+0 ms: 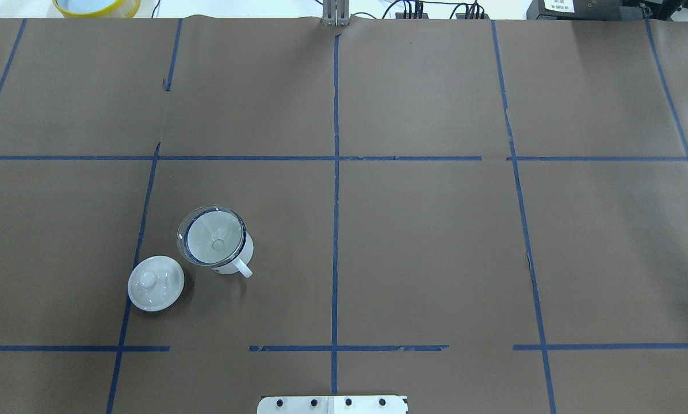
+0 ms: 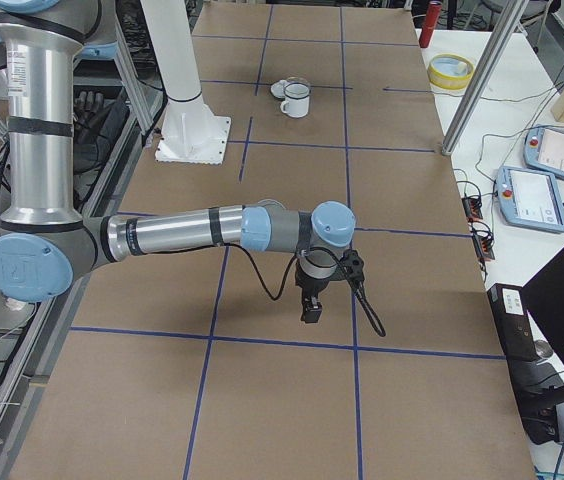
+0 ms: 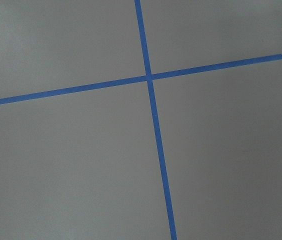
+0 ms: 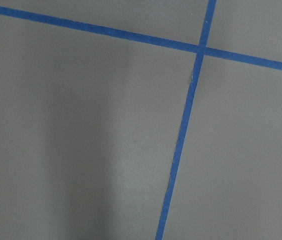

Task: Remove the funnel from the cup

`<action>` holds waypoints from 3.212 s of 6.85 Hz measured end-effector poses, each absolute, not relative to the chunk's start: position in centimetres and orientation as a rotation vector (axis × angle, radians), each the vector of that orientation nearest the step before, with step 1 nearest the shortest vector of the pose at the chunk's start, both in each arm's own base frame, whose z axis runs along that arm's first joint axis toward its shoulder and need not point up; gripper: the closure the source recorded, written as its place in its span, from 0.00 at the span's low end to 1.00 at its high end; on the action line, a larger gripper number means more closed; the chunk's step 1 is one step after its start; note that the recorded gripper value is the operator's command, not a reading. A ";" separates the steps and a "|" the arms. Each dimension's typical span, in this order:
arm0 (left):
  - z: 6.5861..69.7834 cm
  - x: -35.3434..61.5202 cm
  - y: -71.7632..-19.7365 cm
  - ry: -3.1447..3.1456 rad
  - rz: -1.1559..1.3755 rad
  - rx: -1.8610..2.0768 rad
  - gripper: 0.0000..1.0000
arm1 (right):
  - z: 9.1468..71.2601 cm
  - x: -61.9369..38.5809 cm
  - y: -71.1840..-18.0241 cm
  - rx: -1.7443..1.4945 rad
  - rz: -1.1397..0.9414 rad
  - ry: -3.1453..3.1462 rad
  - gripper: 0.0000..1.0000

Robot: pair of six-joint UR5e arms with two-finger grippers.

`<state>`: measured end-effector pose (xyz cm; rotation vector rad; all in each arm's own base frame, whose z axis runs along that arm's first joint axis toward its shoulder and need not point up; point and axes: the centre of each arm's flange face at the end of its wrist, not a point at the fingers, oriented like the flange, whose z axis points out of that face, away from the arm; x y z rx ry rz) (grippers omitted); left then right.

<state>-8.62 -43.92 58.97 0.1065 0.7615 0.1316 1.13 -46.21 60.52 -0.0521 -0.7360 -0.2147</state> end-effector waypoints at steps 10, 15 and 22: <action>49.7 -9.0 -52.6 0.720 0.214 0.397 0.00 | 60.5 1.1 -46.2 -0.053 -0.214 -0.736 0.00; 32.0 17.4 -52.8 0.925 -0.117 0.181 0.00 | 60.5 1.1 -46.2 -0.052 -0.215 -0.736 0.00; 22.3 46.6 -41.8 0.808 -0.274 -0.067 0.36 | 60.5 1.1 -46.2 -0.052 -0.215 -0.736 0.00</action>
